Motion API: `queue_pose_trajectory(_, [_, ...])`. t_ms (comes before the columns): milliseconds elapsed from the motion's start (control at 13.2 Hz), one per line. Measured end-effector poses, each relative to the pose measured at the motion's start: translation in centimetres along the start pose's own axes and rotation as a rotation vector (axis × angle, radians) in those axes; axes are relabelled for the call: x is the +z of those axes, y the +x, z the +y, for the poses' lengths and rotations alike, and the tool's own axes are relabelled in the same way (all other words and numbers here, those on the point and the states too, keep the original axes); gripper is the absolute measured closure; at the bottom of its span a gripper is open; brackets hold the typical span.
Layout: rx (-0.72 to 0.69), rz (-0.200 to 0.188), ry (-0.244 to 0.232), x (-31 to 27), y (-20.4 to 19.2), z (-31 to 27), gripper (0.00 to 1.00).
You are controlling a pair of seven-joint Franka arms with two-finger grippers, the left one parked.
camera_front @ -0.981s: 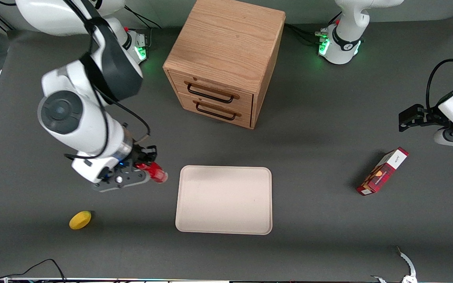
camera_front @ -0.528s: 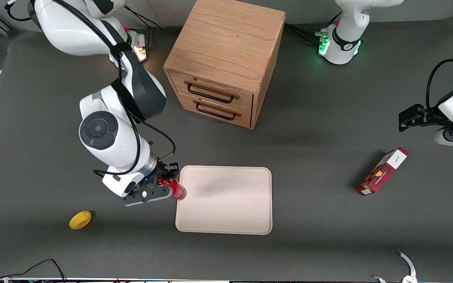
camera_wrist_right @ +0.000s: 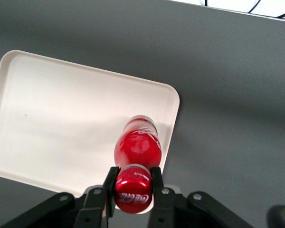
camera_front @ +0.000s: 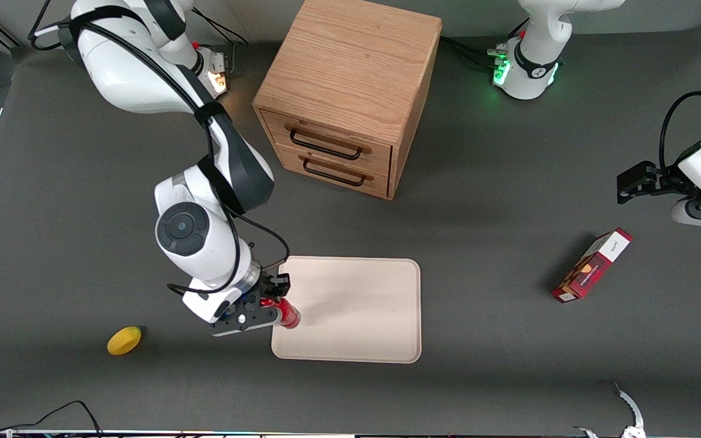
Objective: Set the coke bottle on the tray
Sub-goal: 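Carry the held bottle over the cream tray, then lower the bottle onto the tray and open the right gripper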
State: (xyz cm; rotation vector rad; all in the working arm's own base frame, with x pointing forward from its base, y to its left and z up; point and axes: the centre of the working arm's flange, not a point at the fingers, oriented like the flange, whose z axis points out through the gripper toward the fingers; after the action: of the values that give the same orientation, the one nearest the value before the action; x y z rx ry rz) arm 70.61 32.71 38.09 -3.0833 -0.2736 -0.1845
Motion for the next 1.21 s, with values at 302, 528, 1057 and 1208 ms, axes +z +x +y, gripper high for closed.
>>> queue_pose_trajectory(302, [-0.004,-0.006,-0.003,2.4,0.0,-0.3,0.68])
queue_pose_trajectory(528, [0.002,0.005,-0.012,3.5,0.3,0.2,0.68])
queue_pose_trajectory(1057, [-0.001,0.002,-0.021,5.8,0.3,0.2,0.68])
queue_pose_trajectory(1208, [-0.002,0.003,-0.021,5.8,0.3,0.2,0.68])
